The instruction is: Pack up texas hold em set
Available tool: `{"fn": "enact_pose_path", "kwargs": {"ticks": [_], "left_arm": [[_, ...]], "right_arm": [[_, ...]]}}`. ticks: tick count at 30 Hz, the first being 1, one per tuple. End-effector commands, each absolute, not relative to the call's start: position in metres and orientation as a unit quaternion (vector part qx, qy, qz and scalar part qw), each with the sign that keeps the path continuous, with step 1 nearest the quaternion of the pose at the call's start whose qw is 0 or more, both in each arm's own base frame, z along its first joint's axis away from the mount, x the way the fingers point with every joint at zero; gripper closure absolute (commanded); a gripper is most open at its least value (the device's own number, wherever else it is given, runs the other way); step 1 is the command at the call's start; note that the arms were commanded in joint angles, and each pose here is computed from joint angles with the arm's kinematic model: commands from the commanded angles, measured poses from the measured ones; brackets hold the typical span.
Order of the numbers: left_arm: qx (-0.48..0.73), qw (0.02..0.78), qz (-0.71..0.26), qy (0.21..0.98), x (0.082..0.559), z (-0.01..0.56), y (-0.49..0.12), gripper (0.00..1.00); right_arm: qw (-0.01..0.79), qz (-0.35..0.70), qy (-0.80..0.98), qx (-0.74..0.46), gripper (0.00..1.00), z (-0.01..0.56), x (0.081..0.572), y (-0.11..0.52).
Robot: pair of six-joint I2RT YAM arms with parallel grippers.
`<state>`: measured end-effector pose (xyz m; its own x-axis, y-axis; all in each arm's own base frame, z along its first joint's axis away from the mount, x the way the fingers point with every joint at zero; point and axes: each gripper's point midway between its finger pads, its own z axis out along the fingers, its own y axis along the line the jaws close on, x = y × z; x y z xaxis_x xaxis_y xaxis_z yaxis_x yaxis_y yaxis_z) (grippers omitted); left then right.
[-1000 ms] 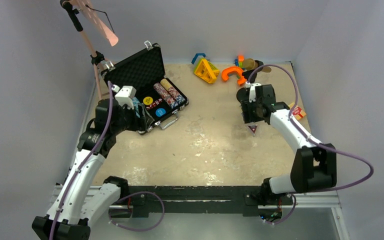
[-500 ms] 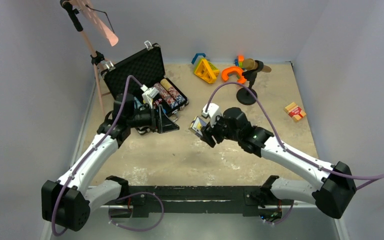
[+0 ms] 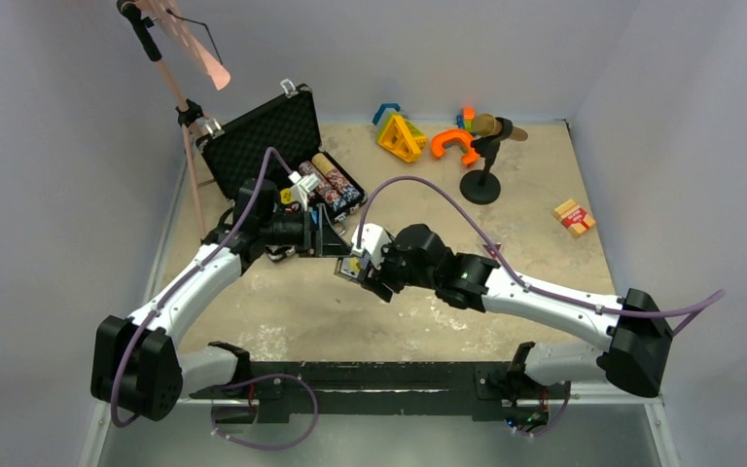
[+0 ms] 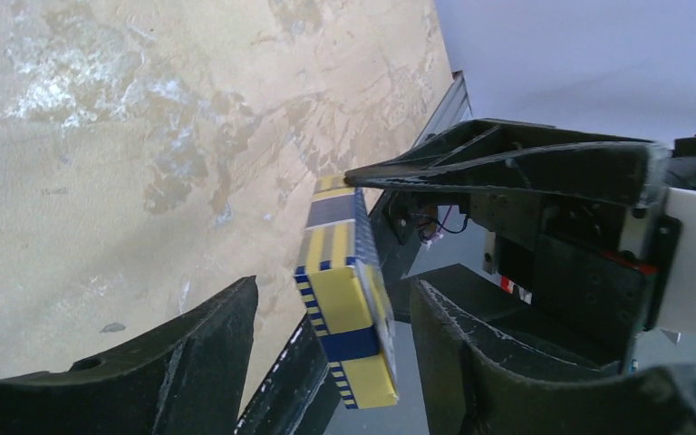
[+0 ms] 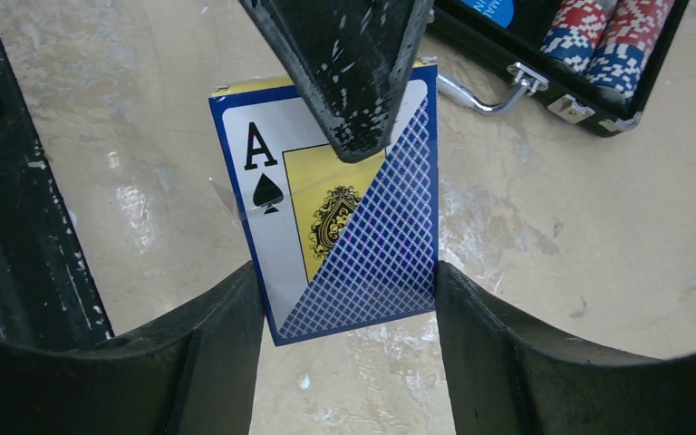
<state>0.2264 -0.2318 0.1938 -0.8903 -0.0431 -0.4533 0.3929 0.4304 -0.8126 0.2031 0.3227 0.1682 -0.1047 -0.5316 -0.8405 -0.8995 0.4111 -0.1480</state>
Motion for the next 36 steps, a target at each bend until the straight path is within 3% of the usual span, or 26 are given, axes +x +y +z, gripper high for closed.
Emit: {"fn": "enact_pose_path", "kwargs": {"ticks": [1,6,9,10,13,15,16,22,30,36], "left_arm": [[0.116,0.201,-0.515,0.825,0.228,0.196,-0.233,0.38],[0.114,0.189,-0.530,0.819,0.227,0.196,-0.237,0.63],[0.114,0.181,-0.541,0.814,0.226,0.197,-0.239,0.88],[0.115,0.178,-0.543,0.812,0.226,0.197,-0.240,0.98],[0.113,0.178,-0.543,0.813,0.227,0.197,-0.240,1.00],[0.109,0.190,-0.535,0.816,0.230,0.197,-0.238,1.00],[0.104,0.201,-0.527,0.819,0.234,0.197,-0.236,1.00],[-0.016,0.303,-0.475,0.826,0.287,0.206,-0.192,1.00],[-0.215,0.411,-0.363,0.808,0.357,0.201,-0.112,1.00],[-0.307,0.443,-0.278,0.795,0.396,0.188,-0.067,1.00]], "right_arm": [[0.526,0.202,0.676,-0.475,0.99,0.223,0.224,0.336],[0.525,0.190,0.680,-0.476,0.99,0.219,0.226,0.335],[0.528,0.170,0.692,-0.462,0.97,0.215,0.233,0.332],[0.534,0.160,0.695,-0.454,0.92,0.216,0.236,0.331],[0.551,0.150,0.696,-0.434,0.65,0.217,0.241,0.327],[0.566,0.145,0.695,-0.419,0.26,0.221,0.246,0.324],[0.571,0.143,0.697,-0.409,0.16,0.222,0.247,0.322],[0.618,0.112,0.706,-0.327,0.07,0.236,0.264,0.300],[0.638,0.122,0.692,-0.314,0.05,0.238,0.262,0.294],[0.642,0.138,0.690,-0.304,0.05,0.234,0.257,0.290]]}}
